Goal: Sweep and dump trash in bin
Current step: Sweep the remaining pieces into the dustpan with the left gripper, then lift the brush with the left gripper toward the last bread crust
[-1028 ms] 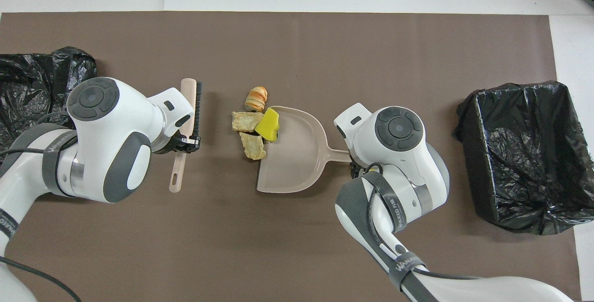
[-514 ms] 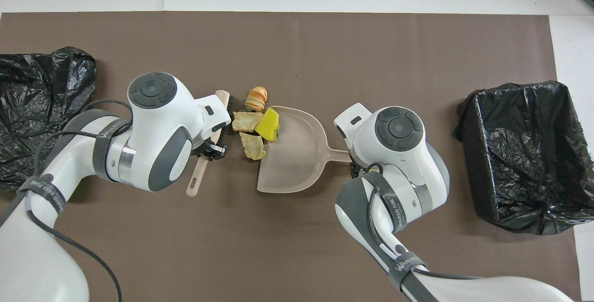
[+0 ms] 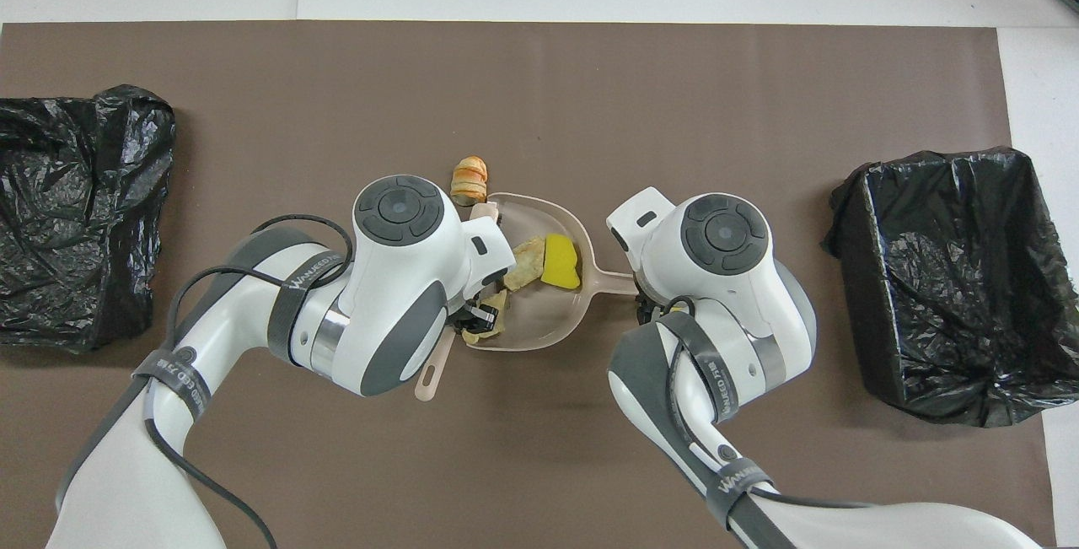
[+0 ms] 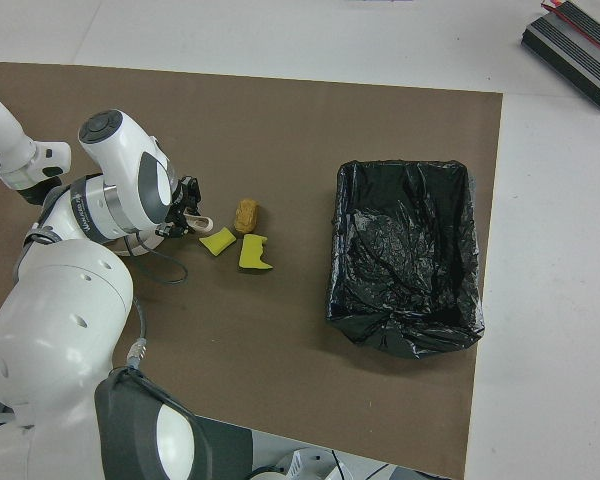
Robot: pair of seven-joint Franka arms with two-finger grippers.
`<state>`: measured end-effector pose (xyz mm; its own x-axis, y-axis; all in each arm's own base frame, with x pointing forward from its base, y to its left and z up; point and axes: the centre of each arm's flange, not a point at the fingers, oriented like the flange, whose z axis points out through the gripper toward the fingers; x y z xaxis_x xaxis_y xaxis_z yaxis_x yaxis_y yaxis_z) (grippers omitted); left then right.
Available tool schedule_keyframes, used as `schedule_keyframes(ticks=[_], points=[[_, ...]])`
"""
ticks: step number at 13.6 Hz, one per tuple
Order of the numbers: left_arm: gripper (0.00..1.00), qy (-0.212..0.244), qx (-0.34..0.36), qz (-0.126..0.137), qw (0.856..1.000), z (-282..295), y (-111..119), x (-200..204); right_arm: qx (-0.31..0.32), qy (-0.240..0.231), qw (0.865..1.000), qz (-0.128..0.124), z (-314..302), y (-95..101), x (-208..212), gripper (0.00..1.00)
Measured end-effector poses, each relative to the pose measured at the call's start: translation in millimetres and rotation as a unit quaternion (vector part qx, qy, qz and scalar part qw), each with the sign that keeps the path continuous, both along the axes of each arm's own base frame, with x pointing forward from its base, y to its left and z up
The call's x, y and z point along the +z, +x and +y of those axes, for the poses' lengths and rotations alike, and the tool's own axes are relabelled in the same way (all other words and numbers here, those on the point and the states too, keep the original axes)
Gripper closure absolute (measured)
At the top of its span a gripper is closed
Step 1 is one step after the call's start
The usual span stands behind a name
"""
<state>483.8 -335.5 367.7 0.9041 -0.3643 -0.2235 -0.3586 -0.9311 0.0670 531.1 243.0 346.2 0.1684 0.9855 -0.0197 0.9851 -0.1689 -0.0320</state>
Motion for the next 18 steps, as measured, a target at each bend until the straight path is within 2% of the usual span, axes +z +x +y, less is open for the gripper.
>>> schedule_keyframes(ticks=[2, 3, 7, 10, 12, 15, 18], points=[[0.75, 0.005, 0.004, 0.010, 1.000, 6, 6, 22, 0.000, 0.000, 1.000, 0.000, 0, 0.0, 0, 0.68], [0.75, 0.005, 0.009, 0.005, 1.000, 16, 15, 34, 0.000, 0.000, 1.000, 0.000, 0, 0.0, 0, 0.68], [0.75, -0.007, 0.033, -0.039, 0.999, 96, 74, 41, 0.000, 0.000, 1.000, 0.000, 0, 0.0, 0, 0.68], [0.75, -0.012, 0.032, -0.050, 0.998, 138, 107, 39, 0.000, 0.000, 1.000, 0.000, 0, 0.0, 0, 0.68], [0.75, -0.016, 0.019, -0.054, 0.998, 143, 115, 38, 0.000, 0.000, 1.000, 0.000, 0, 0.0, 0, 0.68], [0.75, -0.033, -0.059, -0.065, 0.996, 148, 120, 37, 0.000, 0.000, 1.000, 0.000, 0, 0.0, 0, 0.68], [0.75, -0.044, -0.096, -0.081, 0.991, 147, 126, 33, 0.000, 0.000, 1.000, 0.000, 0, 0.0, 0, 0.68]])
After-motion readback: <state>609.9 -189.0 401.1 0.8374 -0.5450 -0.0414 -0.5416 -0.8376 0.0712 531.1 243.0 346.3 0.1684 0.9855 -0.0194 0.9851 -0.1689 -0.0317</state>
